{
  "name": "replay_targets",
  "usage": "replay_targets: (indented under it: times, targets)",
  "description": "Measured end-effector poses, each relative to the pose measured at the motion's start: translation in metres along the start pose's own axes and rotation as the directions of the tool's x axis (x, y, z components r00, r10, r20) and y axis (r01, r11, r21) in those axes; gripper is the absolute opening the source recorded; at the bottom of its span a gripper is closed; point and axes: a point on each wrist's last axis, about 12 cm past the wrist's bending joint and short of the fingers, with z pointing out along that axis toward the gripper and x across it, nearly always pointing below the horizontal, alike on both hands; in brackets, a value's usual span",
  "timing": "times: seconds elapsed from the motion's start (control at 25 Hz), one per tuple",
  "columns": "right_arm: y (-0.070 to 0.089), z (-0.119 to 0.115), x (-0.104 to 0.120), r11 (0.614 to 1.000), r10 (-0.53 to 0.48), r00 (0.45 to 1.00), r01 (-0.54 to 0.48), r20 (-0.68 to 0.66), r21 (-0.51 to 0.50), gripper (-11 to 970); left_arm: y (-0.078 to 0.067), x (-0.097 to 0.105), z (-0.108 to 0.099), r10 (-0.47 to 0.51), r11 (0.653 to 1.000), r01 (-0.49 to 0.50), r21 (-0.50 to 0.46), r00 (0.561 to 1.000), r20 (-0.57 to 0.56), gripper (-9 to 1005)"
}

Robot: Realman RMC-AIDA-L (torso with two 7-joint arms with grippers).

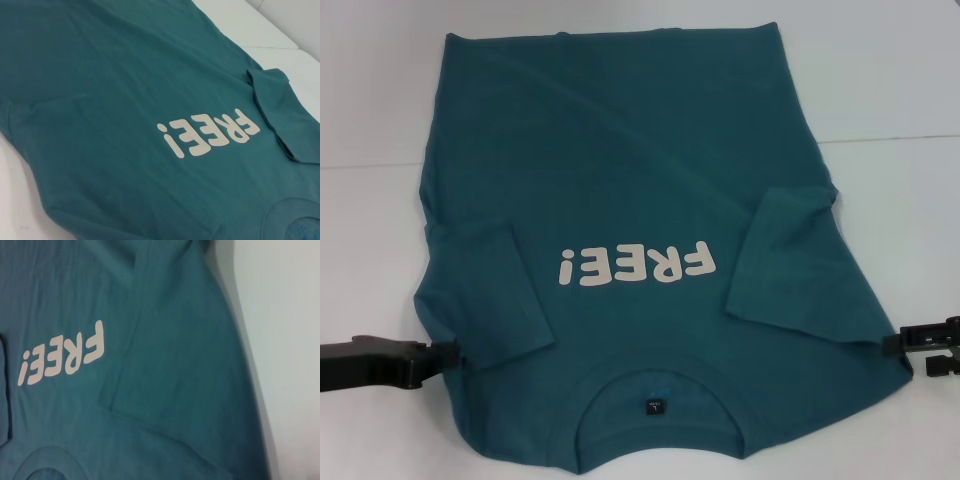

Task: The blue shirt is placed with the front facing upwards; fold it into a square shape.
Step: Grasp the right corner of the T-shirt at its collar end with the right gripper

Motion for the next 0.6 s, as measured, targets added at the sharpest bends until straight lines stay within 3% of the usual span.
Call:
replay_targets:
  times: [0.6]
  targets:
    - [0.012, 0.016, -0.002, 1.0, -0.001, 1.0, 0.001, -0.002, -0.029, 945, 0.0, -0.001, 0.0, 0.005, 1.0, -0.005, -0.001, 1.0, 0.004, 51]
